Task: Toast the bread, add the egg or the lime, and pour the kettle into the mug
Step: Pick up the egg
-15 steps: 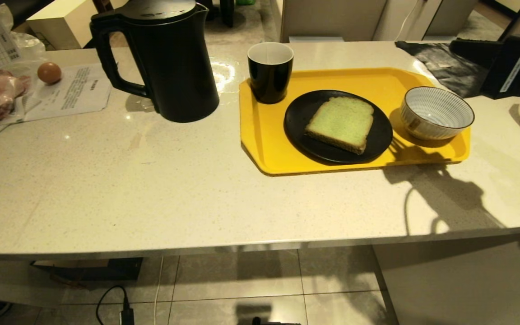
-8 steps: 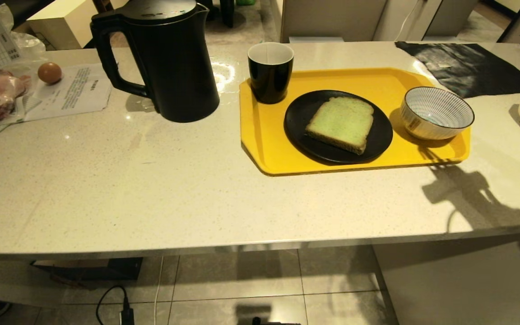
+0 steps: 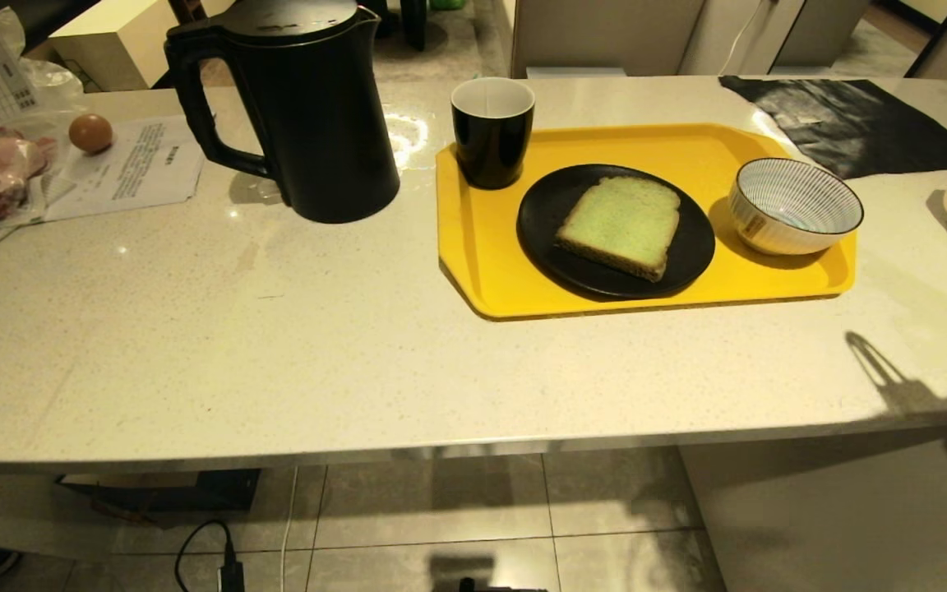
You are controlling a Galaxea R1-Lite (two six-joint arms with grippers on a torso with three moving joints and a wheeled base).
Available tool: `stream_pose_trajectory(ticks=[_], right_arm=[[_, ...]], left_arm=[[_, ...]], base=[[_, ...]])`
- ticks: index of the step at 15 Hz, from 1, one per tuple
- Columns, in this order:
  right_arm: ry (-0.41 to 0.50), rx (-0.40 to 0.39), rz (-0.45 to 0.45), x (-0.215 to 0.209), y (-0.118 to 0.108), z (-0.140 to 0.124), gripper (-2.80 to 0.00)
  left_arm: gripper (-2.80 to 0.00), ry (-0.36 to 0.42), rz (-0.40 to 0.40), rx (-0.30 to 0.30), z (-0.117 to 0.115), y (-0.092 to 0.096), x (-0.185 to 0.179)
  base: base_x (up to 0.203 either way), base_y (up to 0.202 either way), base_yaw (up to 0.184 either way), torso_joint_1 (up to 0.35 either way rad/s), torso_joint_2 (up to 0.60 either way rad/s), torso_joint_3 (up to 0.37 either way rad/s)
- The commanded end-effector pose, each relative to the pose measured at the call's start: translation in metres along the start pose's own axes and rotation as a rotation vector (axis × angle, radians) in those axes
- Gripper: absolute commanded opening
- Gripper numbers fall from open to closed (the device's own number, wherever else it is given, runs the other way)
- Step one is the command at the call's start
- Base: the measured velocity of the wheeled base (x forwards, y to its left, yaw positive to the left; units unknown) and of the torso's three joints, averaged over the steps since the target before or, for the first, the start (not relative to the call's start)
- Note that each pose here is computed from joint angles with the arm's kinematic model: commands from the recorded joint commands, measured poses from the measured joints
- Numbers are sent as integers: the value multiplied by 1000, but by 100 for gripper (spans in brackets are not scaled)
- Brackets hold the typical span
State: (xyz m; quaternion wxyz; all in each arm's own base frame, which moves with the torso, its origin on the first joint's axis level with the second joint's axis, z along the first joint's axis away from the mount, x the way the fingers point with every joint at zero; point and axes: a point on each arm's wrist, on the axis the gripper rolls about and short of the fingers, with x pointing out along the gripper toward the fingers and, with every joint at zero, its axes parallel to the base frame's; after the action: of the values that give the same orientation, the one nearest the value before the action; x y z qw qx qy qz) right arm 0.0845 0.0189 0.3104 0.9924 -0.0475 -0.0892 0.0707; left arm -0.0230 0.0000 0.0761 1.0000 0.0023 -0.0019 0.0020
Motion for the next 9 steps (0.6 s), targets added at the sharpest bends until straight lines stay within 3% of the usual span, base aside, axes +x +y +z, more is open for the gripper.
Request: stream_pose_trajectory(ticks=[1, 6, 9], right_arm=[[-48, 4, -8, -39, -2, -11, -280], [-76, 2, -31, -71, -4, -26, -280], [-61, -1, -52, -98, -1, -64, -280]], left_arm=[[-280, 1, 1, 0, 0, 0, 0], [-280, 1, 1, 0, 0, 0, 0], [-280, 1, 1, 1, 0, 0, 0]], base=[[0, 0, 0, 0, 0, 0], [0, 0, 0, 0, 0, 0], [0, 0, 0, 0, 0, 0]])
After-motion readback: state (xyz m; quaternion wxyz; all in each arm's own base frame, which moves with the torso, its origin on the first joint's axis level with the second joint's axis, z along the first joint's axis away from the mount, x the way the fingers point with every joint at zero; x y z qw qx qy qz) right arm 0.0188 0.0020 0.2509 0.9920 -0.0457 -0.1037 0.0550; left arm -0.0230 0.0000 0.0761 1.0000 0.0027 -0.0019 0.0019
